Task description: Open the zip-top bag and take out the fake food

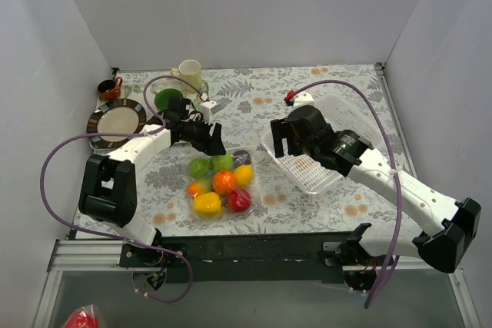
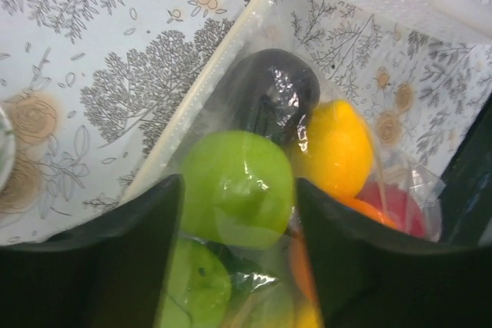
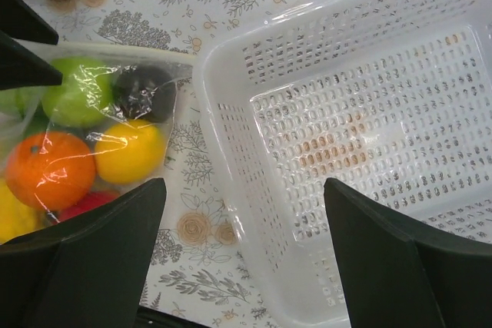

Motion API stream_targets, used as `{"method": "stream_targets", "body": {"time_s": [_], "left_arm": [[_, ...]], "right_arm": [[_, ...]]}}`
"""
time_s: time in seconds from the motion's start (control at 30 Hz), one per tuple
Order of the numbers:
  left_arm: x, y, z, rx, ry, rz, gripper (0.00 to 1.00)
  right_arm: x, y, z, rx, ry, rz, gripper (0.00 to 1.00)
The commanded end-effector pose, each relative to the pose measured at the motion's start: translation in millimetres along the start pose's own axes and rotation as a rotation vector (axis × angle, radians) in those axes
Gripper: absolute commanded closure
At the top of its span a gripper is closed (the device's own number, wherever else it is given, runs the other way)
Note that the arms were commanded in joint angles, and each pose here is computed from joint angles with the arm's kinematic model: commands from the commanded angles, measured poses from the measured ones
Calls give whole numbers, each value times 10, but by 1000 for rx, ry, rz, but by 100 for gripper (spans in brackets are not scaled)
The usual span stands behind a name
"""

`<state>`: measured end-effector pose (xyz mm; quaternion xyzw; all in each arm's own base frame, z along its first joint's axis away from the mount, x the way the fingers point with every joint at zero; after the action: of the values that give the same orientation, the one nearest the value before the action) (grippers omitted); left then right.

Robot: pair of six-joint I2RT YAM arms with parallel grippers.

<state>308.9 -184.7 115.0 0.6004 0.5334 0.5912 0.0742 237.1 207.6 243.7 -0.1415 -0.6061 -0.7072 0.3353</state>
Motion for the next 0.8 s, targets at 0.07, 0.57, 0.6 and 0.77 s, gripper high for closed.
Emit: {"method": "stream_targets", "body": {"time_s": [0.07, 0.57, 0.6, 0.77], "left_arm": [[204, 130, 211, -133, 171, 8, 2], [-30, -286, 173, -86, 68, 57, 78], [-17, -270, 162, -85, 69, 57, 90], [49, -177, 129, -92, 60, 59, 100]], "right_arm": [[-43, 97, 309, 40, 105, -22, 7], [112, -19, 184, 30, 91, -53, 4], [112, -16, 186, 29, 92, -54, 4], [90, 9, 196, 26, 90, -65, 4]]}}
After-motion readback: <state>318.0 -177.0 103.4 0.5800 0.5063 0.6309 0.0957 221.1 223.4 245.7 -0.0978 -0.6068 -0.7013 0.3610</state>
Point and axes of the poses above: each gripper's point midway between its finger pads, its own x axis back along the fingers, its own z axis along the line the jaws close on, y = z × x, the point moved 2 cm from there along x, back along the fingers, and after that the axes turned 11 degrees about -x, right-handed, at the moved point
